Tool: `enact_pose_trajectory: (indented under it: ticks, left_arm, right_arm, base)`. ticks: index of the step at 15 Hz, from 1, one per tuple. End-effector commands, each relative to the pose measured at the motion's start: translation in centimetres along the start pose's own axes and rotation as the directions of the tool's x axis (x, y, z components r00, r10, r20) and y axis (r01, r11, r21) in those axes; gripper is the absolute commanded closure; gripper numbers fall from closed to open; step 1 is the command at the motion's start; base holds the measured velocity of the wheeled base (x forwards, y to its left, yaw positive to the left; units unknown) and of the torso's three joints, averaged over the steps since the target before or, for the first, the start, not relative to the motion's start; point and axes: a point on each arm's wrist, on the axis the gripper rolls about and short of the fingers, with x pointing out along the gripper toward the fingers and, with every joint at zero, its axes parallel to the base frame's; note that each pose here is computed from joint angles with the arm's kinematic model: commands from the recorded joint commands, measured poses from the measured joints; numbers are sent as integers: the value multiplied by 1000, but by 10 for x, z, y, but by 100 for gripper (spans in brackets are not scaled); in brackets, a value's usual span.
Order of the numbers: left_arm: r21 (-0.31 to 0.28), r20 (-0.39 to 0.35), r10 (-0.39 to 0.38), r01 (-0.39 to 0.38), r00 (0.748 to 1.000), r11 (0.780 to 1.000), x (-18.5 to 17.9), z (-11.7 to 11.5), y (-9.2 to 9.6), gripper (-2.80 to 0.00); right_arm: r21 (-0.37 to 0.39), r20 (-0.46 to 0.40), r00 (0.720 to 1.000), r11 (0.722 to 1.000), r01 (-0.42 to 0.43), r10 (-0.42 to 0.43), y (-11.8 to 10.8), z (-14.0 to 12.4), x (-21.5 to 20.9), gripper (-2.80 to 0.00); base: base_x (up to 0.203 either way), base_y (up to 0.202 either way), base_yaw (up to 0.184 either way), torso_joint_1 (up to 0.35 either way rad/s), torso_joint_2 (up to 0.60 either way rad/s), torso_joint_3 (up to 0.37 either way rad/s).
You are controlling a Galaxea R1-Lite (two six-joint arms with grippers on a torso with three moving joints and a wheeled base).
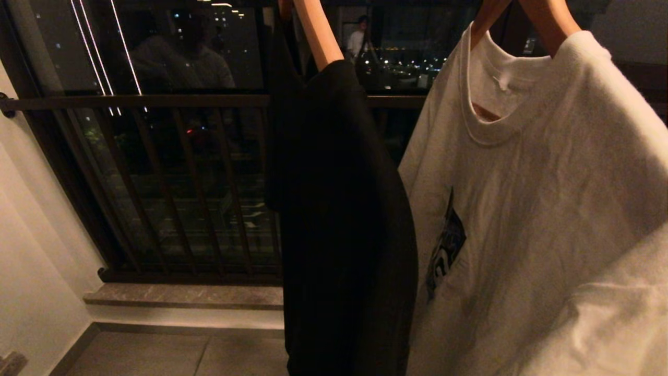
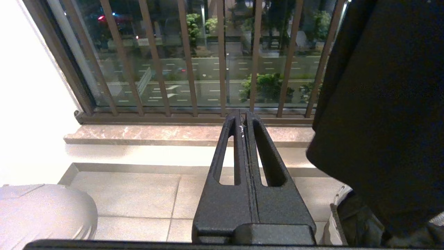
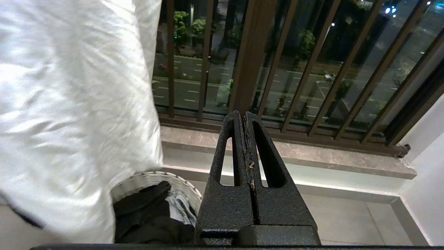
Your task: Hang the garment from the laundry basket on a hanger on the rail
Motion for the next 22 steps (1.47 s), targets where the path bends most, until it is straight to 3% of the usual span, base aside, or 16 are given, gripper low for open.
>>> enact_pose_trajectory:
  ticks: [1, 12, 22]
  left_arm:
    - [5, -2, 0, 0, 1000, 1000, 0, 0, 0, 0]
    - [0, -2, 0, 0, 1000, 1000, 0, 0, 0, 0]
    - [-4, -2, 0, 0, 1000, 1000, 0, 0, 0, 0]
  right_arm:
    - [-2, 1, 1000, 1000, 1, -1, 0, 0, 0, 0]
    - [-5, 2, 1000, 1000, -2, 2, 0, 0, 0, 0]
    - [-3, 1, 1000, 1000, -1, 1, 0, 0, 0, 0]
  base:
    - [0, 0, 0, 0, 0, 0]
    - [0, 0, 0, 0, 0, 0]
    - [-190, 0, 1, -1, 3, 2]
